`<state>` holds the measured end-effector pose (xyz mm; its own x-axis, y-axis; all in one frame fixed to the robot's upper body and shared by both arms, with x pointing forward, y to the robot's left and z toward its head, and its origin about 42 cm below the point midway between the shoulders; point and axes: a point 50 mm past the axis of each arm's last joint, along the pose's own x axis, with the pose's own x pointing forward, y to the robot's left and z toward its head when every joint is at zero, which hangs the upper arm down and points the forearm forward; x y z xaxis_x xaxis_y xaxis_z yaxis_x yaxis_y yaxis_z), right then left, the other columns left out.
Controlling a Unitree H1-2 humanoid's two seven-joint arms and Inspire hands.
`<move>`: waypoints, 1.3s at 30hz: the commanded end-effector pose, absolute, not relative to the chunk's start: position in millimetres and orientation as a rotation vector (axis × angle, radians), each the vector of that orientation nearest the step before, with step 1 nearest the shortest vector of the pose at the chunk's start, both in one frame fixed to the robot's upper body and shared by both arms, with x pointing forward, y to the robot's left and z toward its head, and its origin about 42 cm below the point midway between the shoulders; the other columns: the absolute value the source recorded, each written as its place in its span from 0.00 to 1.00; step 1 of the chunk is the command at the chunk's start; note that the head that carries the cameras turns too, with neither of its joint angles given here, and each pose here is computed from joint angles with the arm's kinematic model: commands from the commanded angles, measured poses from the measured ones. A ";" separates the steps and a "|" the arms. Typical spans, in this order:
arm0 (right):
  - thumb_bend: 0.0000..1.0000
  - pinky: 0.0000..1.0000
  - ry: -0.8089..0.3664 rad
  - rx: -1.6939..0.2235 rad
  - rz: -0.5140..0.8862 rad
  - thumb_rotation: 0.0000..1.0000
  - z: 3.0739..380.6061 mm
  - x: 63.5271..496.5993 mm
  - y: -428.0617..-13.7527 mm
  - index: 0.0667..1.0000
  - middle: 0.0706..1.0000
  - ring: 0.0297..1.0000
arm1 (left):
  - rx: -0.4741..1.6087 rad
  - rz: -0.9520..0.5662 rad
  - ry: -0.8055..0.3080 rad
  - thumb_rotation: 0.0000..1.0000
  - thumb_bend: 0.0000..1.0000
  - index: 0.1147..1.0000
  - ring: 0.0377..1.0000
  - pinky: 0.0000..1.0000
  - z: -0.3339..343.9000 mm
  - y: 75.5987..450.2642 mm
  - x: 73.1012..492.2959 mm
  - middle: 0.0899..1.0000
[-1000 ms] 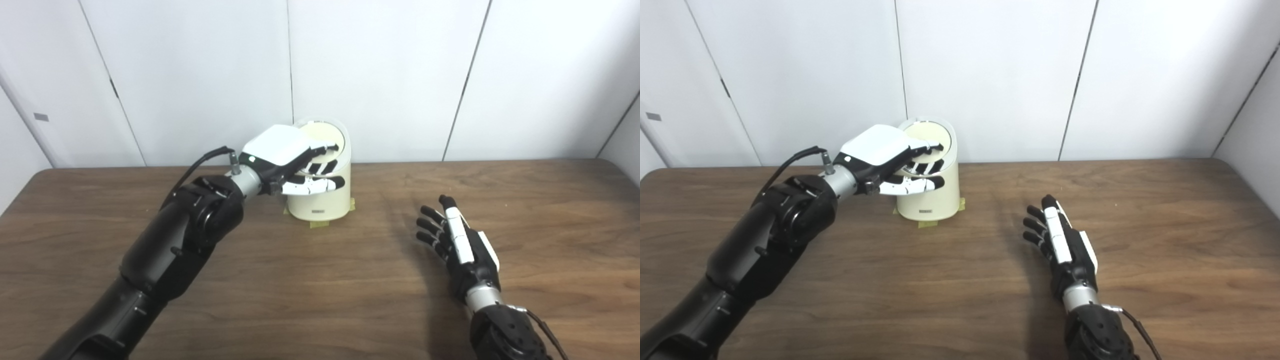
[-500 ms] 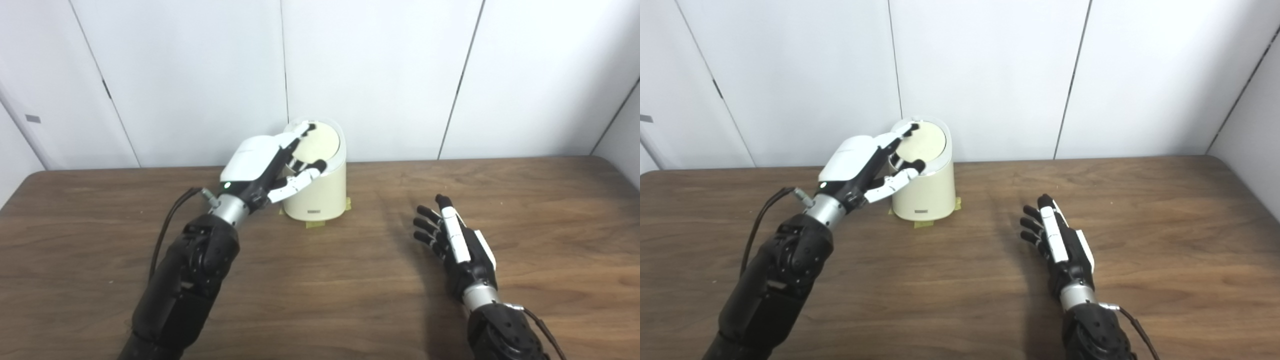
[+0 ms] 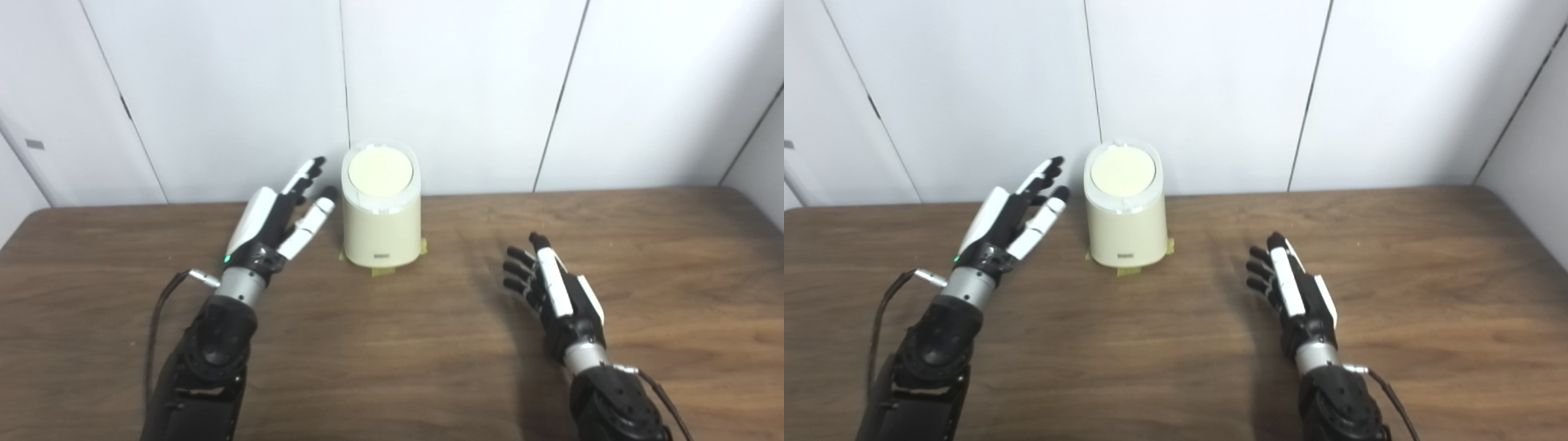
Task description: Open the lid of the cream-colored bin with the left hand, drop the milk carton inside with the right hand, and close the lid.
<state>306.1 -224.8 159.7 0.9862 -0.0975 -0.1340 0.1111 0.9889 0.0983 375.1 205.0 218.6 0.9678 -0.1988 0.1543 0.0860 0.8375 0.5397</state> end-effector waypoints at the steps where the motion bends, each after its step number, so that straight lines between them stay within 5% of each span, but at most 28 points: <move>1: 0.54 0.78 0.059 0.107 -0.096 0.84 178.1 310.5 -224.4 0.94 0.82 0.82 | 0.469 -0.121 -0.274 1.00 0.44 0.95 0.90 0.86 233.0 208.0 376.1 0.90; 6: 0.55 0.77 0.056 0.101 -0.093 0.84 178.9 309.5 -224.9 0.94 0.82 0.82 | 0.249 -0.096 -0.197 1.00 0.53 0.96 0.90 0.90 214.9 218.0 363.2 0.91; 13: 0.53 0.73 0.040 0.067 -0.096 0.86 182.4 305.5 -223.4 0.87 0.82 0.81 | 0.043 -0.087 -0.143 0.99 0.40 0.97 0.92 0.92 193.8 229.7 343.8 0.92; 21: 0.53 0.76 0.018 0.077 -0.089 0.85 185.7 301.1 -225.3 0.85 0.84 0.83 | -0.118 -0.096 -0.112 1.00 0.45 0.98 0.99 1.00 170.3 237.5 325.0 0.96; 39: 0.50 0.91 -0.006 0.001 -0.055 0.91 183.8 293.8 -233.4 0.93 0.93 0.94 | -0.115 -0.065 -0.067 1.00 0.48 1.00 1.00 1.00 129.8 249.8 289.8 1.00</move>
